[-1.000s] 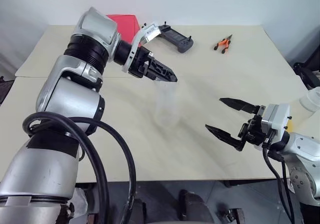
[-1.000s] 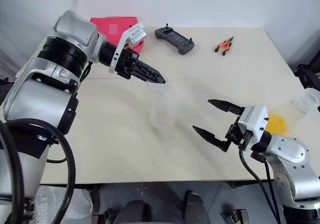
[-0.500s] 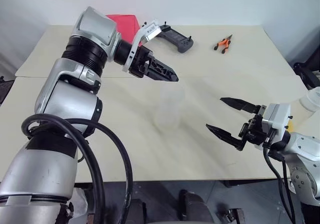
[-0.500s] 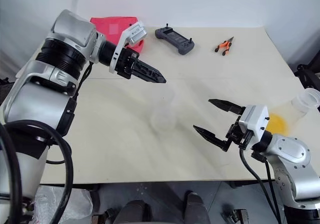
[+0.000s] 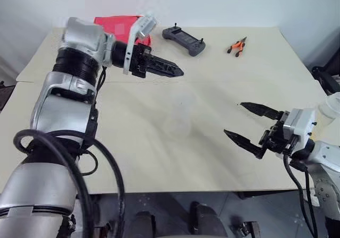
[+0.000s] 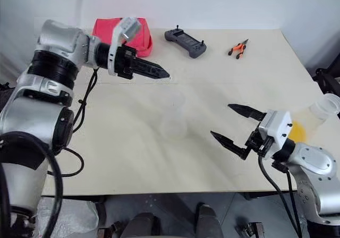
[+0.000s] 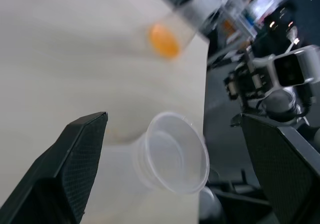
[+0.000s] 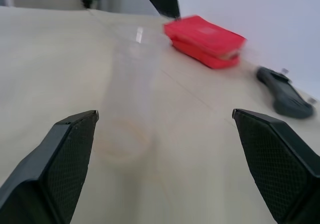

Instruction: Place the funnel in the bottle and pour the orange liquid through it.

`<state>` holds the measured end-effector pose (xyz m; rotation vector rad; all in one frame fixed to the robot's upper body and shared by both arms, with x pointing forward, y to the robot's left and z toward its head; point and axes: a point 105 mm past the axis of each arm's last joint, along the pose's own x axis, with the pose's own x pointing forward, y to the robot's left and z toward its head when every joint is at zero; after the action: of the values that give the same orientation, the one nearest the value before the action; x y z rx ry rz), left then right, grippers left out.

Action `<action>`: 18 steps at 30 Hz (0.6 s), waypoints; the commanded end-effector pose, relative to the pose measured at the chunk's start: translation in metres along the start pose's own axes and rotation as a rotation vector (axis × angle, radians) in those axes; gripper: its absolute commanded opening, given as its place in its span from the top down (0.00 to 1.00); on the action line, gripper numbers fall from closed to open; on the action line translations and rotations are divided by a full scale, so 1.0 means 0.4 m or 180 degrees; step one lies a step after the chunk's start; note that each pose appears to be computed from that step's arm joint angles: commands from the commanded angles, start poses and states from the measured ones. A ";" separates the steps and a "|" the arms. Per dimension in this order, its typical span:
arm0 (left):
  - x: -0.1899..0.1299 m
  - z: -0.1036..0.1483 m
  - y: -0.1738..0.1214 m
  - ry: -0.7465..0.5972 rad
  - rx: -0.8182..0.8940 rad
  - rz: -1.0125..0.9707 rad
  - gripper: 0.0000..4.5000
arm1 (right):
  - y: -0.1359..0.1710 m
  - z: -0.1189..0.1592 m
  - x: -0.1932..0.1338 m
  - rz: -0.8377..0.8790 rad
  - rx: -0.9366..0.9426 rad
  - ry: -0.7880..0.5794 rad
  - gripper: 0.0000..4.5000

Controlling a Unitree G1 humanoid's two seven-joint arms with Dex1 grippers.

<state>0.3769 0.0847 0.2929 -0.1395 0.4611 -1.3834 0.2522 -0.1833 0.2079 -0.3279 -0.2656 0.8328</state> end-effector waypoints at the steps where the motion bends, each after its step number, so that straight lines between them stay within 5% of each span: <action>1: -0.042 0.028 -0.013 -0.0453 0.0543 -0.0015 0.01 | 0.002 0.051 -0.022 -0.0257 -0.0074 -0.0151 0.00; 5: -0.111 0.011 -0.005 -0.1079 0.1142 0.0230 0.01 | 0.005 0.063 -0.052 -0.0568 -0.0006 -0.0139 0.00; 12: -0.159 -0.123 -0.054 -0.1121 0.1954 -0.0049 0.01 | 0.012 0.048 -0.085 -0.0859 0.0164 -0.0017 0.00; 18: -0.174 -0.247 -0.052 -0.0979 0.1931 -0.0071 0.01 | 0.023 0.017 -0.129 -0.1408 0.0377 0.0098 0.00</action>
<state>0.3201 0.1624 0.2179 0.0938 -0.1582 -1.4159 0.2168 -0.2146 0.1963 -0.1435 -0.2119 0.4463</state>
